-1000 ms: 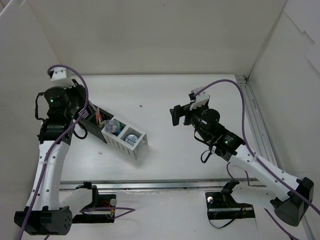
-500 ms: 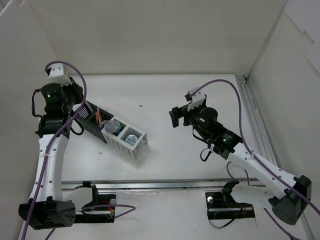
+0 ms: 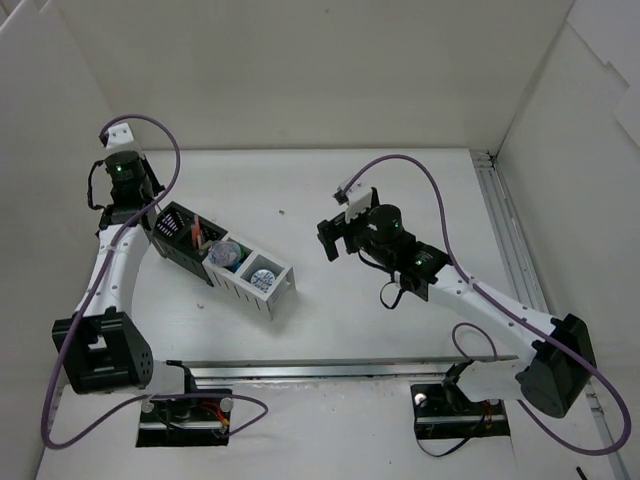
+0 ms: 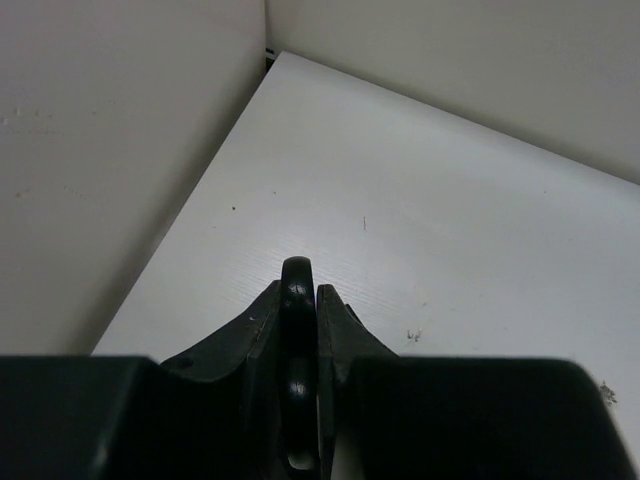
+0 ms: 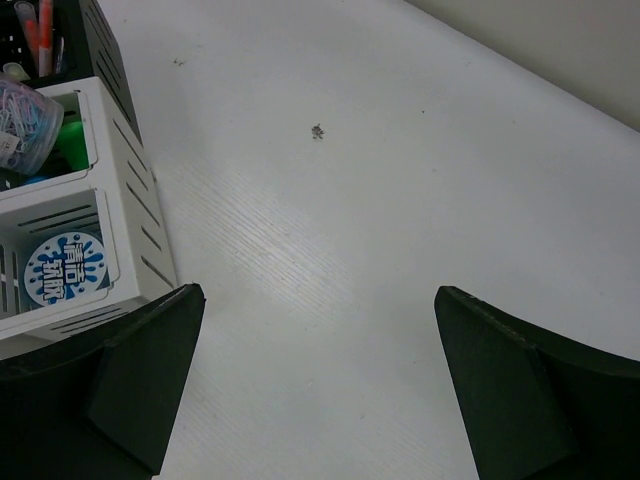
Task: Sort the stationery into containers
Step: Place the scissors in the storage box, then pick up the stationery from the storage box.
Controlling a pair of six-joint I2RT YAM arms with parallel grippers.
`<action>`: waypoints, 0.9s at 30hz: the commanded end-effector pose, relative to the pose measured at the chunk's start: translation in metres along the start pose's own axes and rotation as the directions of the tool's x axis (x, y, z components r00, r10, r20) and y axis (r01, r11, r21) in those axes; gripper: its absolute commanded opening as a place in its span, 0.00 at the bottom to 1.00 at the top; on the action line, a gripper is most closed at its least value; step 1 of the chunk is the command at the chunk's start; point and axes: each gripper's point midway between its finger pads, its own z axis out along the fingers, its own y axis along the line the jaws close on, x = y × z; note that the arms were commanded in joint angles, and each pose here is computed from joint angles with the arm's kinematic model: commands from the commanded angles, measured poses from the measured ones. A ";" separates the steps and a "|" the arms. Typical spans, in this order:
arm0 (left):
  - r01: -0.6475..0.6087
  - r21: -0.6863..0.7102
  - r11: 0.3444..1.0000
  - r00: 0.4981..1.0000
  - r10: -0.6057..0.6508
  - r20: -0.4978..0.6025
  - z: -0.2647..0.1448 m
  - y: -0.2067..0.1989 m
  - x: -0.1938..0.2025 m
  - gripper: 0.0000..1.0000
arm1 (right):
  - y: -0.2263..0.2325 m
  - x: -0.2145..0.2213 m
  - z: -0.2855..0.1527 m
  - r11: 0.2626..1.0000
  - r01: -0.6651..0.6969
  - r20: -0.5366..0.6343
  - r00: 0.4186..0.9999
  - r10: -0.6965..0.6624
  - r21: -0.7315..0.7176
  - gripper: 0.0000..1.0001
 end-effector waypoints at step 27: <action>0.045 0.709 0.704 0.966 0.150 -0.210 -0.115 -0.115 0.087 0.99 | 0.041 -0.012 0.023 0.990 0.098 0.017 0.995 -0.097 -0.101 0.98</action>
